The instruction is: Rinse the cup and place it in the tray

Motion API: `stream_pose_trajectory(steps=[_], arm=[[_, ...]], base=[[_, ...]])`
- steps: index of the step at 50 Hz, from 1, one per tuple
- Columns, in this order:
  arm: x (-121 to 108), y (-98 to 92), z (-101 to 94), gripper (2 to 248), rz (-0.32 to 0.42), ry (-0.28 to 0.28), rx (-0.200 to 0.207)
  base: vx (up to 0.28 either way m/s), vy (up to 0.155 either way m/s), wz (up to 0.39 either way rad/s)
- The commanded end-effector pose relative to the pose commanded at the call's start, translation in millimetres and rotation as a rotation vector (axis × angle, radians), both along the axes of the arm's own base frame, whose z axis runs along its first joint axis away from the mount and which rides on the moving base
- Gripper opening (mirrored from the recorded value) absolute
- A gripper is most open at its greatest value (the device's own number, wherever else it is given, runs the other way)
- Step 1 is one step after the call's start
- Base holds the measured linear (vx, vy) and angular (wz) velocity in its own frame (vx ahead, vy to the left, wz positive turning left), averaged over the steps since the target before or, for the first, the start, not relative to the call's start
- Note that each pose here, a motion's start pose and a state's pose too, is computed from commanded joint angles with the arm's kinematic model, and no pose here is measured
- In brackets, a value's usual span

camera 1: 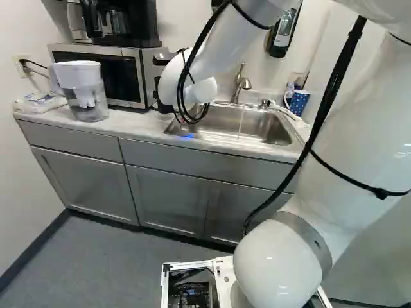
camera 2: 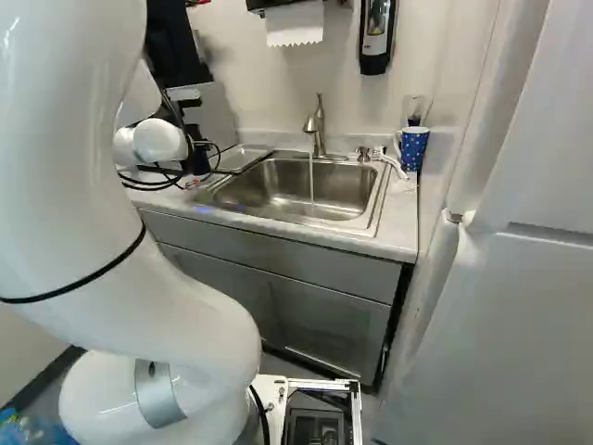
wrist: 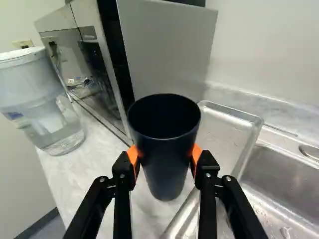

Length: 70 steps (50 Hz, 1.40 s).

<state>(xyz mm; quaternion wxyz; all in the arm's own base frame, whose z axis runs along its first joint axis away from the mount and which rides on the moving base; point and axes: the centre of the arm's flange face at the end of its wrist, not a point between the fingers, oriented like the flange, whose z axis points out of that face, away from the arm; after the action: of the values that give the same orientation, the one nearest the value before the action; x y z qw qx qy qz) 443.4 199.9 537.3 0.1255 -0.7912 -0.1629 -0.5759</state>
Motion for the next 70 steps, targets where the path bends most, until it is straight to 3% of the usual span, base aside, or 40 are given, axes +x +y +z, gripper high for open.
stream_pose_trajectory(steps=[40, 70], arm=[[-10, -34.3, 41.0, 121, -0.058, -0.064, 0.027], [-16, -72.7, 38.8, 121, -0.134, -0.053, 0.020]], base=[[0.000, 0.000, 0.000], [0.000, 0.000, 0.000]])
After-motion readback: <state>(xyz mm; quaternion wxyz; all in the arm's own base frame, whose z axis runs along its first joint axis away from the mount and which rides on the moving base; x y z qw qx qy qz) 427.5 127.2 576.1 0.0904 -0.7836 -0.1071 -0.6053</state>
